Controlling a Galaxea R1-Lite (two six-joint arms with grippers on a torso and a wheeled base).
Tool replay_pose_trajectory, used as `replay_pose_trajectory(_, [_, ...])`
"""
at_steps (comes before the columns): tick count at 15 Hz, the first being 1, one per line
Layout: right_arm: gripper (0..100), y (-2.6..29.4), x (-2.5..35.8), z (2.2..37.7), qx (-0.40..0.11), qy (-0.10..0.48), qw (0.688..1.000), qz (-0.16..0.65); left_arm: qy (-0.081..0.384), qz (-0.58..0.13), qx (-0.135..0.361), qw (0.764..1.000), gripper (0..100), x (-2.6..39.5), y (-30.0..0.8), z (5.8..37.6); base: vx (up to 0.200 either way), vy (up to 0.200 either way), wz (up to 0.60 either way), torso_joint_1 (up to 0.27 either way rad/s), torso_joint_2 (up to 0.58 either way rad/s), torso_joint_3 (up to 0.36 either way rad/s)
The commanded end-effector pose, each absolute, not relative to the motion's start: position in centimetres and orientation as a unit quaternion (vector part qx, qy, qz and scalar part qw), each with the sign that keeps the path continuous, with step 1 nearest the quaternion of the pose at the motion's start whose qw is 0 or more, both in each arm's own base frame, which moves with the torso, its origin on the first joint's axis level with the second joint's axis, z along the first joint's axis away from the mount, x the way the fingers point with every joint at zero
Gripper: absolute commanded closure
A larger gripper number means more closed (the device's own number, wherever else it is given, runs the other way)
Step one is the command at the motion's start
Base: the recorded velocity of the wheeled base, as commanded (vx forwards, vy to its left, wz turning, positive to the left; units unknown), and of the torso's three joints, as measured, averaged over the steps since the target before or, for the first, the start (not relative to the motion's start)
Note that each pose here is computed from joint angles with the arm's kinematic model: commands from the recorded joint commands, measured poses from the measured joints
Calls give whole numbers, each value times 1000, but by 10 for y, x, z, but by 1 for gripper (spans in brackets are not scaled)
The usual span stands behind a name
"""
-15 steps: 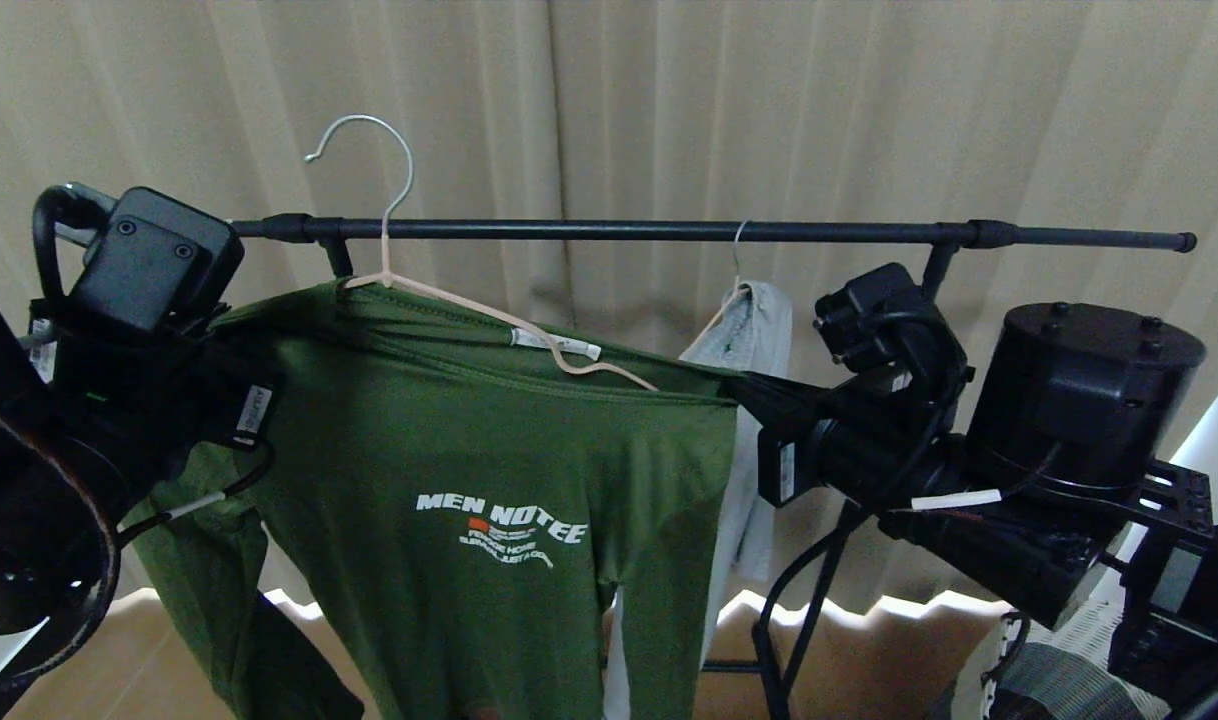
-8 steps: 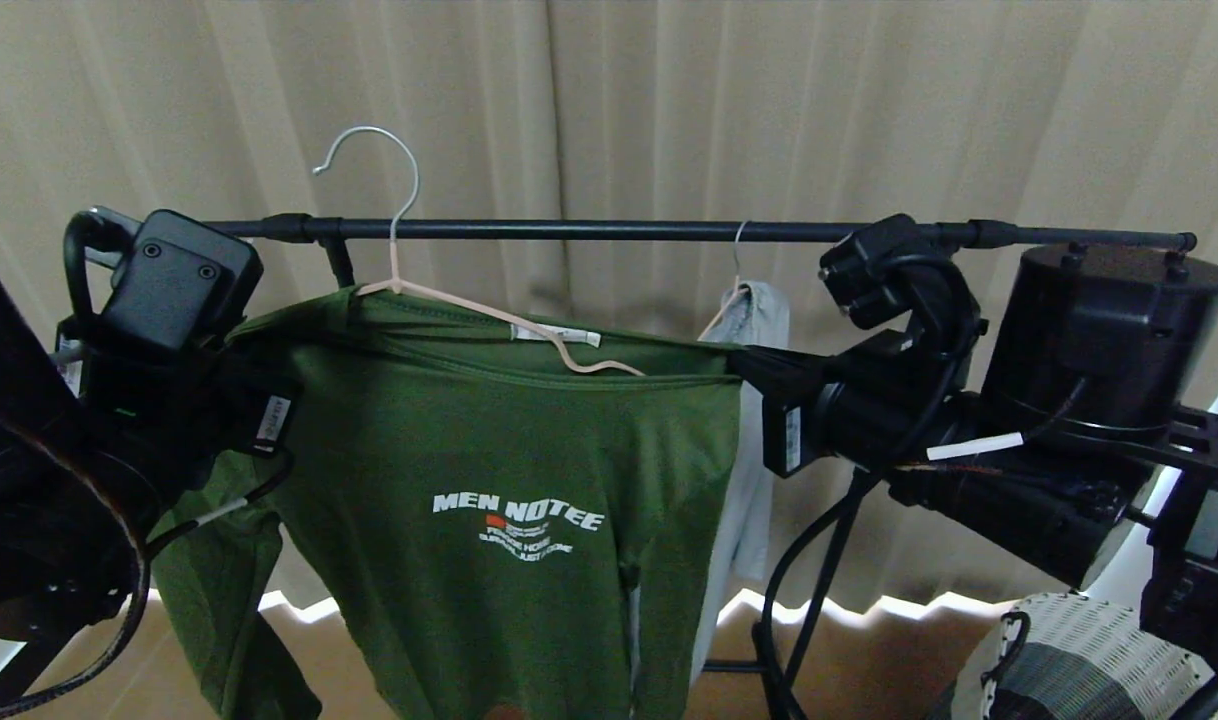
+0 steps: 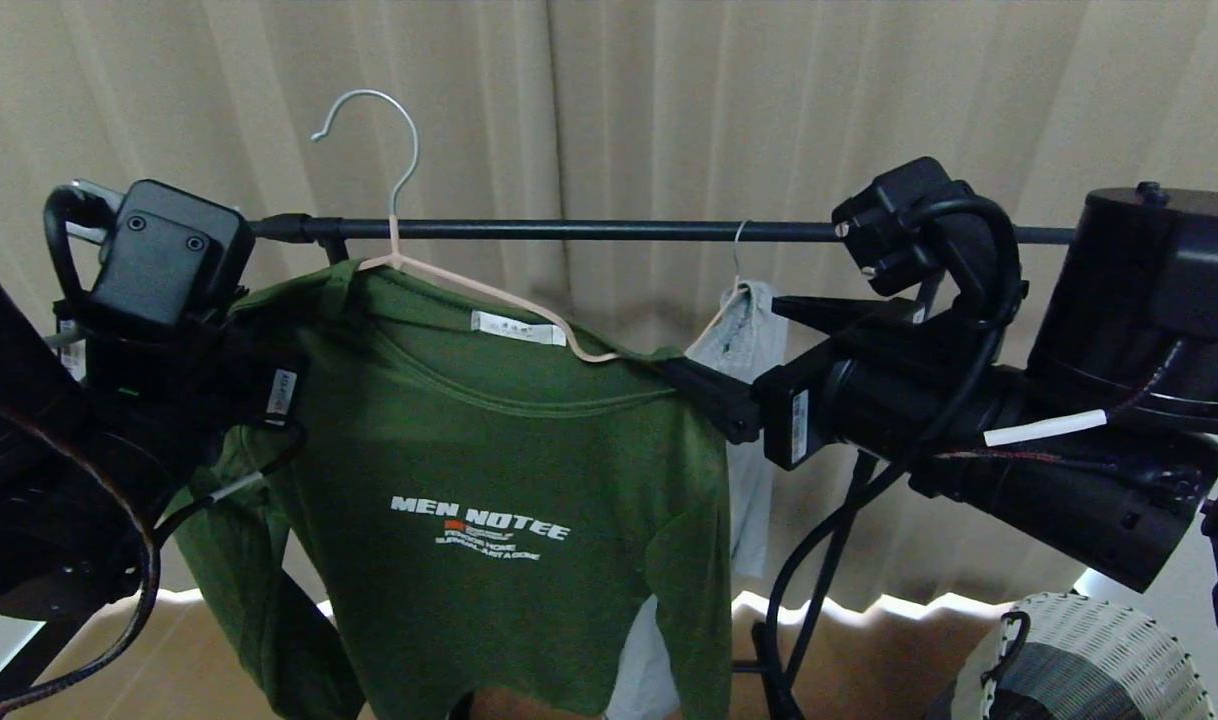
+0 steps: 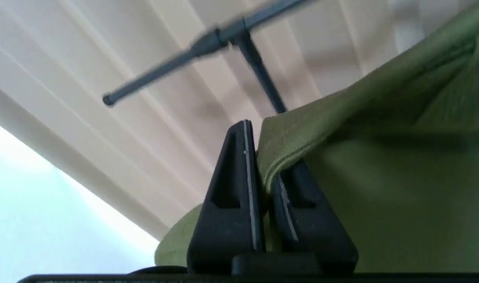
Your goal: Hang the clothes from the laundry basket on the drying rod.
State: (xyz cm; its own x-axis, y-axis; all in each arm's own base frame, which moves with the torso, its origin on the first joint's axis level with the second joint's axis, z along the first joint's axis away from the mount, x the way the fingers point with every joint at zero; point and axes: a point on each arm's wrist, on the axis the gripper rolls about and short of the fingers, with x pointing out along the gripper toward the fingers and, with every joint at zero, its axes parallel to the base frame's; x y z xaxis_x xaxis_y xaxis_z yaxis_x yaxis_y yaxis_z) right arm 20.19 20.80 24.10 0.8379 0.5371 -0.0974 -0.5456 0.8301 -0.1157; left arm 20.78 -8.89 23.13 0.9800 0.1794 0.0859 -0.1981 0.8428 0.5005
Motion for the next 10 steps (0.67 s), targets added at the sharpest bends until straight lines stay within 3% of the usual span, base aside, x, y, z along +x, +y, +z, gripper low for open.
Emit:
replay_pose_trajectory(1, [0,213,201,243,-83,21,953,290,-17,95,264,960,100,211,-92,228,0,0,0,0,0,0])
replay_pose_trajectory(2, [0,218,207,246,-100,9,952,289,-20,92,261,961,100,212,-92,228,0,0,0,0,0,0])
replay_pose_trajectory(7, [0,200,210,249,-95,7,956,276,-19,103,252,962,100,214,-87,229,0,0,0,0,0,0])
replay_pose_trajectory(10, [0,177,195,243,-92,6,914,394,-14,100,253,962,100,216,-88,226,0,0,0,0,0,0])
